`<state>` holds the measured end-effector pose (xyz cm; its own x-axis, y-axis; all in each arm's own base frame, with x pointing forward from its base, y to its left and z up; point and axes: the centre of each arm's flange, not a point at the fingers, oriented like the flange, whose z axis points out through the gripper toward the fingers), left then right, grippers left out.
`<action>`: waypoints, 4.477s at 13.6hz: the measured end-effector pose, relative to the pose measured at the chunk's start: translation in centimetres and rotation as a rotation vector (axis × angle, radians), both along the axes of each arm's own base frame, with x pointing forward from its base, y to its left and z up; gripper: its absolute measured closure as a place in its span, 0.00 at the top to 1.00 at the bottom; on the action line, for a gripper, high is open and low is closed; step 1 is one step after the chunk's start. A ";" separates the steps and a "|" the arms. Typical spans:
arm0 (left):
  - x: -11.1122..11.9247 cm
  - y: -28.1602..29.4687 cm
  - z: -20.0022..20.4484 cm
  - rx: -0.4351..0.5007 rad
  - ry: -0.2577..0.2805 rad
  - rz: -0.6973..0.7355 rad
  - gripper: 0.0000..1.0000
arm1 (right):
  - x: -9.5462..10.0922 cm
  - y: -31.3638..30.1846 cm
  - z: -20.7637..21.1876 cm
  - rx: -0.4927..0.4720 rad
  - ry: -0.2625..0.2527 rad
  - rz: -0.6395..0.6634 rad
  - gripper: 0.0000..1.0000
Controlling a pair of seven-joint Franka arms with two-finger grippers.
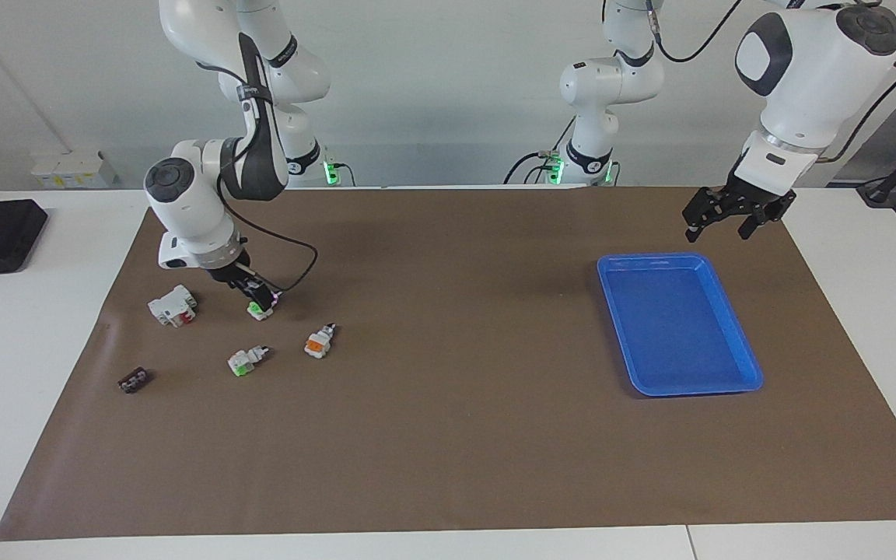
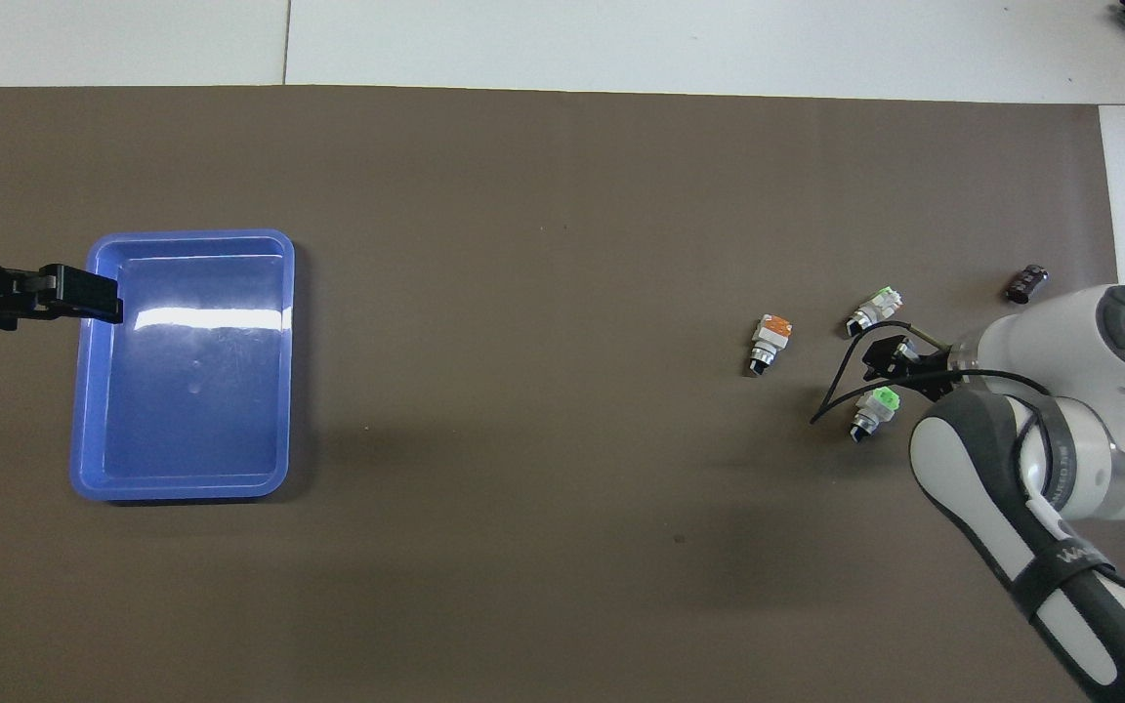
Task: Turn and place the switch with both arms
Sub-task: 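Close the right gripper on the green-topped switch, then lift the switch and carry it toward the tray with the right gripper, then extend the left gripper toward the switch held by the right gripper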
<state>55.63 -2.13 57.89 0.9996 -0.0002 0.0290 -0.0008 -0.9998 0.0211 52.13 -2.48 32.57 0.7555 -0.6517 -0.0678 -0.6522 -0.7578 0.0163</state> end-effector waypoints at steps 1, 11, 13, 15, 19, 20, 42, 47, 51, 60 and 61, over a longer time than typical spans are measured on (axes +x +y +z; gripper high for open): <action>0.0 0.0 0.0 0.000 0.000 0.000 1.00 | 0.0 -0.6 -0.6 0.015 0.000 -0.030 1.00; 0.0 0.0 0.0 0.000 0.000 0.000 1.00 | -0.9 -0.6 -3.4 0.058 0.044 -0.081 0.90; 0.0 0.0 0.0 0.000 0.000 0.000 1.00 | -1.1 -0.6 -3.6 0.058 0.048 -0.081 0.62; 0.0 0.0 0.0 0.000 0.000 0.000 1.00 | -1.0 -0.6 -3.5 0.058 0.046 -0.082 0.41; 0.0 0.0 0.0 0.000 0.000 0.000 1.00 | 0.1 0.1 -1.1 0.166 0.110 -0.155 0.41; 0.0 0.0 0.0 0.000 0.000 0.000 1.00 | 0.9 0.5 0.7 0.203 0.132 -0.188 0.41; 0.0 -0.2 0.0 0.000 0.000 -0.004 1.00 | -0.5 39.6 21.5 1.025 0.196 -0.926 0.41; -0.3 -1.3 0.5 -0.049 -0.004 -0.008 1.00 | -1.9 42.1 20.6 1.029 0.187 -0.928 0.41; -0.4 -2.5 1.2 -0.250 -0.006 0.027 1.00 | -2.6 43.3 21.1 1.035 0.194 -0.906 0.41; -0.5 -4.0 3.4 -0.620 -0.050 -0.067 0.78 | -2.4 43.2 20.9 1.034 0.184 -0.895 0.41; -0.5 -4.2 3.7 -0.640 -0.062 -0.097 0.78 | -2.3 43.1 20.9 1.033 0.182 -0.896 0.41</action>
